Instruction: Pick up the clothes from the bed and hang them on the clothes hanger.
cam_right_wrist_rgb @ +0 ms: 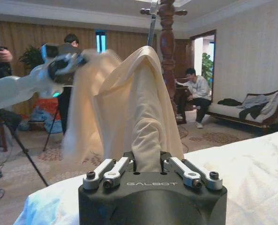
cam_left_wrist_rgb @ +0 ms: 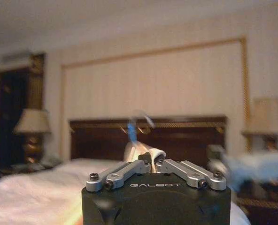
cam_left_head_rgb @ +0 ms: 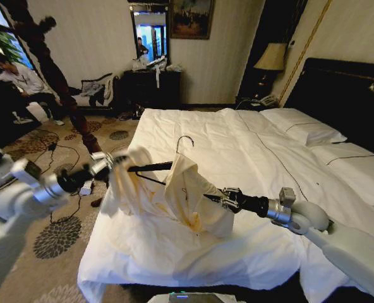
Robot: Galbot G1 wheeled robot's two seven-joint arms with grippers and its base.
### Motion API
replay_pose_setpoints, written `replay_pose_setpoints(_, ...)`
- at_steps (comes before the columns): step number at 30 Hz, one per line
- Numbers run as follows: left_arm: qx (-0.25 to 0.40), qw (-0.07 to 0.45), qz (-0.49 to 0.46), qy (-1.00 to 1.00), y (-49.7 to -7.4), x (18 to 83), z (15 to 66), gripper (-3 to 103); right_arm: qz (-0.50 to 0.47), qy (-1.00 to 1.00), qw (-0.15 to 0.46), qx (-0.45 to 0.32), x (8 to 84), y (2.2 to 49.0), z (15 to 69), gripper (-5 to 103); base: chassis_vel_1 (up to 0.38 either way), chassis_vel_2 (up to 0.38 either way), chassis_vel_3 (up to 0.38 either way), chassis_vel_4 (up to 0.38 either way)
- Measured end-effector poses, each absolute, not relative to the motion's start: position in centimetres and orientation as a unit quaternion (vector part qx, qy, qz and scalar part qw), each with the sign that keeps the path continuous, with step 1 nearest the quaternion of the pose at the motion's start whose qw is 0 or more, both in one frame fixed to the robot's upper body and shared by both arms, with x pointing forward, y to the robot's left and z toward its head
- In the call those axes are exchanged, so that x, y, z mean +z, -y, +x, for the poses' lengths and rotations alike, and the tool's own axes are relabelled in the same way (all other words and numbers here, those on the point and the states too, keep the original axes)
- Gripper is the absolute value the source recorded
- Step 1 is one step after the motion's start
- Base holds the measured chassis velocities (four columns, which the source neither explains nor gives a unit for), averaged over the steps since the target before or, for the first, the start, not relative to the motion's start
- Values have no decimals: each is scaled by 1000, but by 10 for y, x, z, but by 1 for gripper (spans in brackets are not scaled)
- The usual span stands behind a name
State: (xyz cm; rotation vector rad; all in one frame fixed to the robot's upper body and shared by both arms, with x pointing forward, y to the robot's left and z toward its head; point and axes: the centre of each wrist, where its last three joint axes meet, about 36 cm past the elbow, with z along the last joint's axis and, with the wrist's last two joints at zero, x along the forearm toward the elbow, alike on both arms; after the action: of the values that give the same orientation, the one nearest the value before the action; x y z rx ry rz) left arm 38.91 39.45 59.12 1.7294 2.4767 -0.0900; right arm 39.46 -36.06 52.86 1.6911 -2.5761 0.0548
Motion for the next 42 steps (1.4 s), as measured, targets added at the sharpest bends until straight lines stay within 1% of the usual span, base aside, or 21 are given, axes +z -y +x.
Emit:
replay_pose_setpoints(2,-12,39,588,-808,-393,579,385,0,541,840,25,11,530,361,395,21,0,0,0,0)
replay_pose_setpoints(4,-4,33,592,-805,-393,576,385,0,539,842,23,9,530,360,396,21,0,0,0,0)
replay_pose_setpoints(6,18,5,602,-798,-394,560,384,0,532,847,12,-8,534,359,397,21,0,0,0,0)
replay_pose_setpoints(10,29,-18,608,-793,-396,545,386,0,528,849,-2,-20,540,357,397,21,0,0,0,0)
replay_pose_setpoints(12,39,-41,614,-787,-399,528,388,0,527,849,-21,-40,549,353,396,21,0,0,0,0)
replay_pose_setpoints(14,42,-47,615,-786,-401,524,389,0,527,848,-25,-44,551,352,396,21,0,0,0,0)
replay_pose_setpoints(17,55,-72,616,-783,-411,507,390,0,529,846,-38,-57,558,349,395,21,0,0,0,0)
replay_pose_setpoints(23,61,-100,608,-785,-420,484,392,0,529,845,-44,-67,559,347,394,21,0,0,0,0)
replay_pose_setpoints(28,63,-103,604,-788,-417,474,392,-1,524,847,-47,-81,558,345,392,21,0,0,0,0)
replay_pose_setpoints(29,65,-97,602,-790,-415,473,393,4,522,848,-48,-84,557,344,392,20,0,0,0,0)
replay_pose_setpoints(31,66,-94,601,-791,-415,473,393,4,521,848,-47,-85,557,344,392,20,0,0,0,0)
replay_pose_setpoints(32,66,-75,603,-792,-415,475,393,15,520,848,-47,-86,556,344,392,20,0,0,0,0)
replay_pose_setpoints(33,61,-59,609,-788,-415,477,394,15,519,849,-47,-86,556,344,392,20,0,0,0,0)
replay_pose_setpoints(35,51,-33,636,-769,-418,483,395,26,516,851,-46,-87,556,345,392,20,0,0,0,0)
replay_pose_setpoints(36,51,-33,636,-769,-418,483,395,26,516,851,-46,-87,556,345,392,20,0,0,0,0)
replay_pose_setpoints(39,51,-19,662,-748,-433,496,401,42,513,852,-48,-93,556,346,394,20,0,0,0,0)
replay_pose_setpoints(41,51,-18,662,-748,-435,497,401,42,513,852,-48,-93,557,346,394,20,0,0,0,0)
replay_pose_setpoints(42,51,-14,661,-748,-440,500,403,47,513,852,-48,-94,557,346,394,20,0,0,0,0)
